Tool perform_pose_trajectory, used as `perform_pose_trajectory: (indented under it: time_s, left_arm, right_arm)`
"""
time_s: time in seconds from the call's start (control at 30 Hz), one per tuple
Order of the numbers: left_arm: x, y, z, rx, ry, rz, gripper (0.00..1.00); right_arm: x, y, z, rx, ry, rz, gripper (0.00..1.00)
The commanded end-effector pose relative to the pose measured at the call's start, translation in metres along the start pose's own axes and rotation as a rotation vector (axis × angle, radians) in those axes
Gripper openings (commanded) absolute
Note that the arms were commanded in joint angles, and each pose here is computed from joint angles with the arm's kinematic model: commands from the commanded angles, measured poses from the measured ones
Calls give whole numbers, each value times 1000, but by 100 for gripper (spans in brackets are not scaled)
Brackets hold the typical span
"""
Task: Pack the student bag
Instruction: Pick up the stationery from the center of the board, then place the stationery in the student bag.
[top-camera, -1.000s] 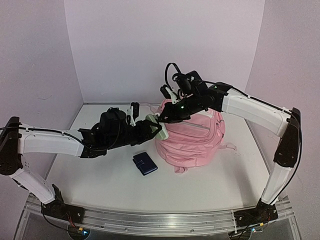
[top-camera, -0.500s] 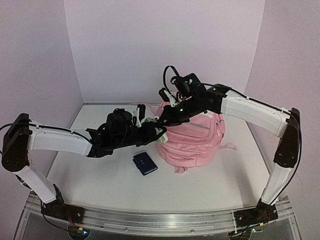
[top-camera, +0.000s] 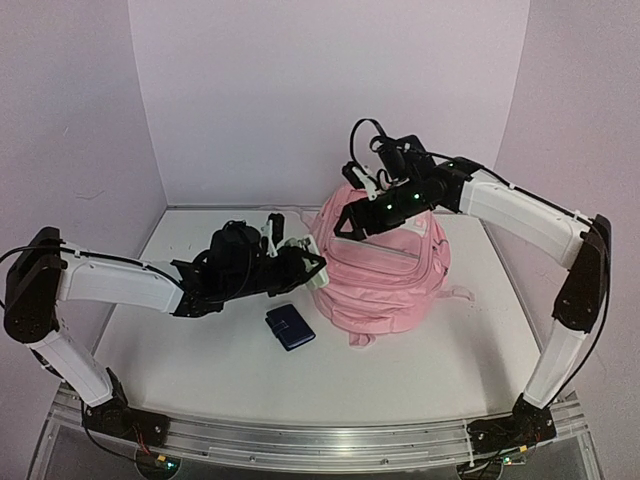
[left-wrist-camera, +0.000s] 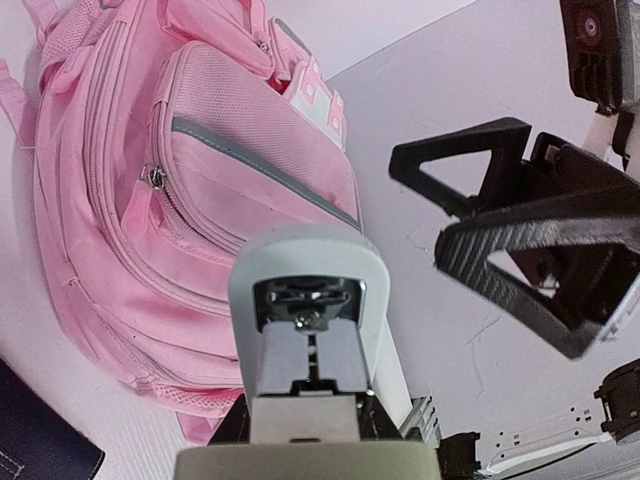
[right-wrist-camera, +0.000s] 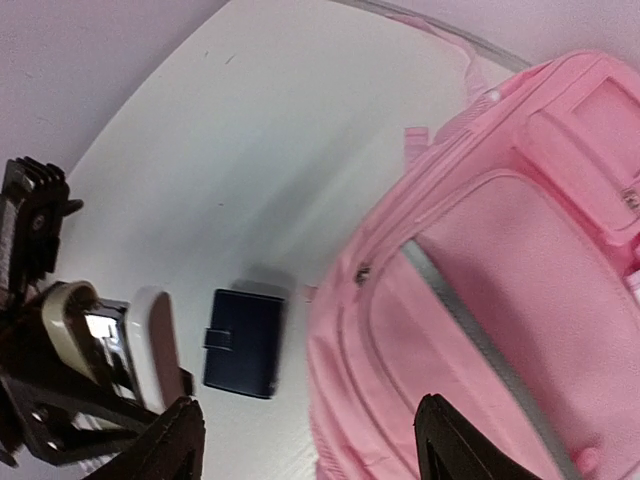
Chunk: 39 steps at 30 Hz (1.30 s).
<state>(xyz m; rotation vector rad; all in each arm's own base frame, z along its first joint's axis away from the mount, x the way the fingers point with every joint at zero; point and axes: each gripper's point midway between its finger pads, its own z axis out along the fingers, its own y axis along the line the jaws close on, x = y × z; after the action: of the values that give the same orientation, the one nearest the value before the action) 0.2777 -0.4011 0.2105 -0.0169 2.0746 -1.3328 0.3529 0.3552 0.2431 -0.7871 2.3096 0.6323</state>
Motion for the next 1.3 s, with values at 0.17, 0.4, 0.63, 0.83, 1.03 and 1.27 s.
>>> perform_pose_trajectory:
  time_s: [0.17,0.4,0.63,0.83,1.03,1.27]
  left_arm:
    - [-13,-14,-6,69,-50,-35,10]
    - [-9,-10,-6,75,-41,-51,10]
    - [-7,-7,-6,66,-34,-48,9]
    - [-6,-8,-6,69,-30,-44,9]
    - [-4,-6,-7,78,-31,-50,8]
    - [-1,-2,-8,84,-29,-61,8]
  right_arm:
    - [39,-46,-14,200,140,-380,71]
    - [58,-60,0,328,238,-555,77]
    - [69,-77,20,464,299,-670,81]
    - [53,-104,24,654,263,-687,64]
    - [32,-102,10,681,201,-678,56]
    - [17,-98,-3,683,159,-690,53]
